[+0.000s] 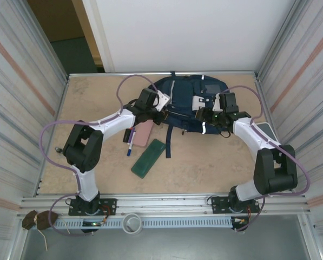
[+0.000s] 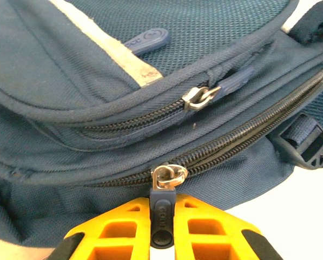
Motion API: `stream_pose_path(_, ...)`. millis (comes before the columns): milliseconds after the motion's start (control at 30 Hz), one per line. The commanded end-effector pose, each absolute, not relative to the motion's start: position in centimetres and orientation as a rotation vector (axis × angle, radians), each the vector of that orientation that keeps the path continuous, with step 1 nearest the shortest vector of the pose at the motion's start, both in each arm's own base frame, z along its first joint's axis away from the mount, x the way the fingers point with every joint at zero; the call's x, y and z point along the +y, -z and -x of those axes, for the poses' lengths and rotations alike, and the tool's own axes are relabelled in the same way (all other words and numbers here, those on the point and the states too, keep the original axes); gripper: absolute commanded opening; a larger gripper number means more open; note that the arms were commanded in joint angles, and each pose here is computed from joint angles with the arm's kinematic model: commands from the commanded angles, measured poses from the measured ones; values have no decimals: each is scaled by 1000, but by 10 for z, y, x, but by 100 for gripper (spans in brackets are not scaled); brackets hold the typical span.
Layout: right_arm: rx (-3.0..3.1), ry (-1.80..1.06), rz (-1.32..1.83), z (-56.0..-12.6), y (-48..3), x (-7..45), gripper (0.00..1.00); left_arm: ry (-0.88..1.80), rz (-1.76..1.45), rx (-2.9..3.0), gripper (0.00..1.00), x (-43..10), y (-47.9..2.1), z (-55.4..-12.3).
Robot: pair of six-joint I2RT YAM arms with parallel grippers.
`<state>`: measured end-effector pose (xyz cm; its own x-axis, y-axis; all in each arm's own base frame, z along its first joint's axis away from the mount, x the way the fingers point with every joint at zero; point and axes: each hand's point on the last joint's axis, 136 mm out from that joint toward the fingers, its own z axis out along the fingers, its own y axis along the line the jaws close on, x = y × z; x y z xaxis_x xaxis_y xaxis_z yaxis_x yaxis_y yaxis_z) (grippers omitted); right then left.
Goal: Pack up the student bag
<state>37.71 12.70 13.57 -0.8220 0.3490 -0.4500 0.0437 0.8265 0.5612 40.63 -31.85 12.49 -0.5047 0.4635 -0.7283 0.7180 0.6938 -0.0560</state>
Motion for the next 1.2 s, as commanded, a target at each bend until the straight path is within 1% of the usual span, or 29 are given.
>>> stream_pose_path(0,2375,-925,-550,-384,-138,135,59,556,-929,2096,0,-343,-160,-393)
stream_pose_path(100,2346,-926,-727,-383,-120,132,61,567,-947,2087,0,-351,-161,-387)
stream_pose_path(300,2280,-840,-886,-378,-106,117,63,587,-989,2074,0,-366,-158,-374)
stream_pose_path(467,2211,-816,-950,-394,-103,109,60,607,-1026,2062,0,-374,-155,-364)
stream_pose_path(567,2157,-817,-964,-405,-110,102,56,606,-1034,2065,0,-375,-154,-362)
stream_pose_path(633,2147,-808,-957,-410,-114,99,50,601,-1040,2063,0,-374,-153,-361)
stream_pose_path(700,2146,-792,-942,-414,-116,95,38,580,-1044,2062,0,-372,-152,-362)
stream_pose_path(767,2144,-777,-925,-415,-119,88,24,543,-1049,2059,0,-368,-153,-365)
stream_pose_path(867,2160,-742,-876,-414,-123,78,10,460,-1050,2062,0,-360,-152,-372)
stream_pose_path(967,2194,-704,-815,-412,-127,69,3,380,-1029,2084,0,-346,-149,-383)
stream_pose_path(1167,2242,-731,-705,-410,-136,63,0,354,-1001,2114,0,-327,-142,-397)
